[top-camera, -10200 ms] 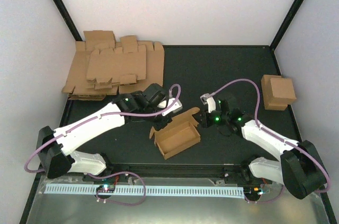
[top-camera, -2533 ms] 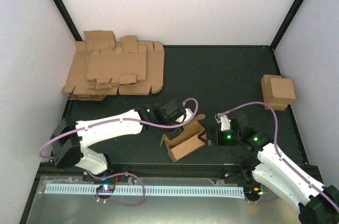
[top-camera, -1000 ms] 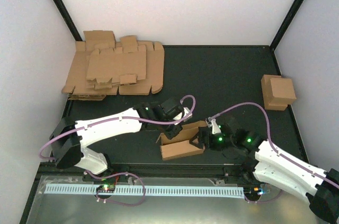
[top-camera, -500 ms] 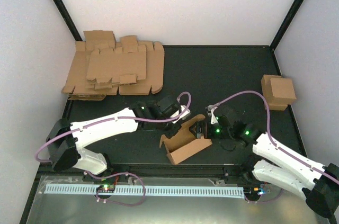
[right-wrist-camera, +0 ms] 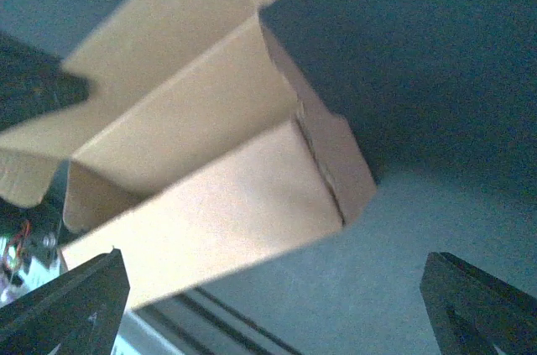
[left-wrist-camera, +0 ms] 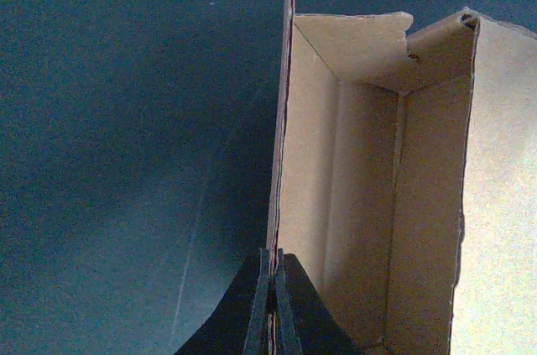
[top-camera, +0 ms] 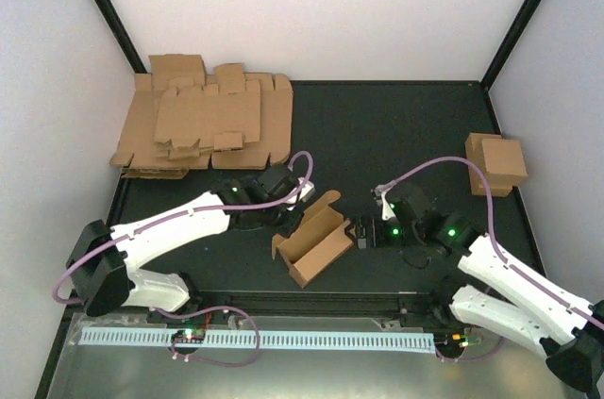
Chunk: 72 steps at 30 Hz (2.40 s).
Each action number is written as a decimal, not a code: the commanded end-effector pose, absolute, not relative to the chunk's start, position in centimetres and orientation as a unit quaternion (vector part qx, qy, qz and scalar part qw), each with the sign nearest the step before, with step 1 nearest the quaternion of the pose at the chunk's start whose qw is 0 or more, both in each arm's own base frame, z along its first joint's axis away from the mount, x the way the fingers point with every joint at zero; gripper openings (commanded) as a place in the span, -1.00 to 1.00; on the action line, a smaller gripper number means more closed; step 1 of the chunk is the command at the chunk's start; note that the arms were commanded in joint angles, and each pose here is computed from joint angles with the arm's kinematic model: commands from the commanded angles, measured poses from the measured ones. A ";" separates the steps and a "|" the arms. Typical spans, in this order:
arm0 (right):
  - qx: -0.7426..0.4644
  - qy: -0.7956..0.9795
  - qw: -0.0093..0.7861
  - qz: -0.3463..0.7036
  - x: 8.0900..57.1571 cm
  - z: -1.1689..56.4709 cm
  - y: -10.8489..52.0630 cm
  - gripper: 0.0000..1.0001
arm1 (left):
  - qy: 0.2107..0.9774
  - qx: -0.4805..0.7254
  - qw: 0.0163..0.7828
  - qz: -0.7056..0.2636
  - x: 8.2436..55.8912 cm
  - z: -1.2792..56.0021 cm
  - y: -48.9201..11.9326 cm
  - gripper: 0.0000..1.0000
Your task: Fold the paper box
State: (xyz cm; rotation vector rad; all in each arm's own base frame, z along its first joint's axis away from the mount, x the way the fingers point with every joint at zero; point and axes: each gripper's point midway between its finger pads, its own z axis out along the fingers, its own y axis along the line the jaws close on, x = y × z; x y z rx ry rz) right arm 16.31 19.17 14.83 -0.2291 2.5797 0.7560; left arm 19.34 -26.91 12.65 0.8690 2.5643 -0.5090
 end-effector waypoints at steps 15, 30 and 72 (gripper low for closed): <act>-0.097 0.860 0.105 0.490 13.4 14.2 26.6 0.58 | 0.919 0.212 0.237 -0.235 20.6 14.6 -25.6 -0.97; -0.067 0.856 0.148 0.490 16.4 13.6 27.9 0.07 | 0.884 0.240 0.225 -0.332 18.9 16.1 -28.3 -0.96; -0.050 0.868 0.137 0.474 14.0 12.2 25.0 0.49 | 0.889 0.241 0.196 -0.336 18.6 14.6 -28.6 -0.92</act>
